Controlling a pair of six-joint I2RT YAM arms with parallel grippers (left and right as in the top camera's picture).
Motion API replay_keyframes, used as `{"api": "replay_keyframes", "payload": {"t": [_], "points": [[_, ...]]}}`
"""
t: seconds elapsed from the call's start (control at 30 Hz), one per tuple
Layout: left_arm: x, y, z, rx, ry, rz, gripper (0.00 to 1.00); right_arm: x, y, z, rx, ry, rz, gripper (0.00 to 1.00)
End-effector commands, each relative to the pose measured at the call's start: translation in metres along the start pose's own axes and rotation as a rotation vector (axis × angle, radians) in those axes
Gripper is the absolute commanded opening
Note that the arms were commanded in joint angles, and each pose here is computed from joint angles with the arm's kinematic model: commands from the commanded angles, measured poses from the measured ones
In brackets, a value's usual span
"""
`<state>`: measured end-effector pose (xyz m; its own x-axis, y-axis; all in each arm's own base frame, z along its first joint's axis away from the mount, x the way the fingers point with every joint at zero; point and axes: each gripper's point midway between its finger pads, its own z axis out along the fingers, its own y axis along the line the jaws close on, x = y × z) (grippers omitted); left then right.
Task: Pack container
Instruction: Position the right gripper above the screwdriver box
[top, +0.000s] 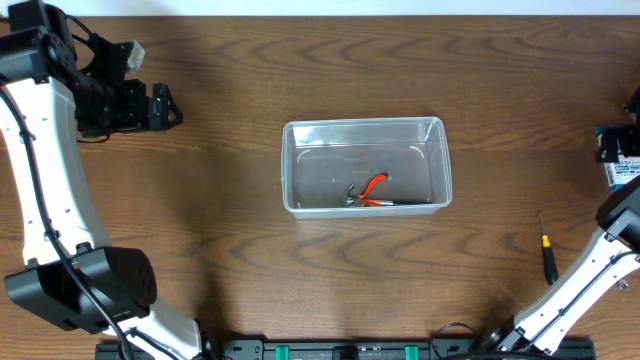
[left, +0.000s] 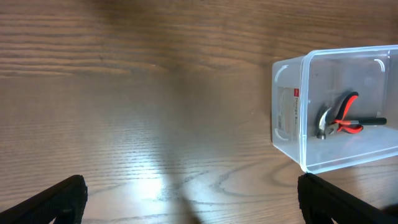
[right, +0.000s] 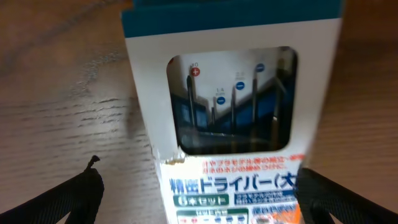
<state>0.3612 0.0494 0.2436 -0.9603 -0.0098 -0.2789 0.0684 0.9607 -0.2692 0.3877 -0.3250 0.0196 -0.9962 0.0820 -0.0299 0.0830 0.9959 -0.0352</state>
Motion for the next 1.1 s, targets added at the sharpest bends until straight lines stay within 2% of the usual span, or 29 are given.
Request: {"api": "replay_keyframes", "payload": {"t": [0.0, 1.07], "points": [[0.003, 0.002, -0.001, -0.007, 0.008, -0.014, 0.98, 0.001, -0.003, 0.005, -0.005, 0.002, -0.008, 0.99], [0.003, 0.002, -0.001, -0.006, 0.009, -0.015, 0.98, 0.002, -0.013, 0.007, 0.012, -0.017, 0.009, 0.99]]}}
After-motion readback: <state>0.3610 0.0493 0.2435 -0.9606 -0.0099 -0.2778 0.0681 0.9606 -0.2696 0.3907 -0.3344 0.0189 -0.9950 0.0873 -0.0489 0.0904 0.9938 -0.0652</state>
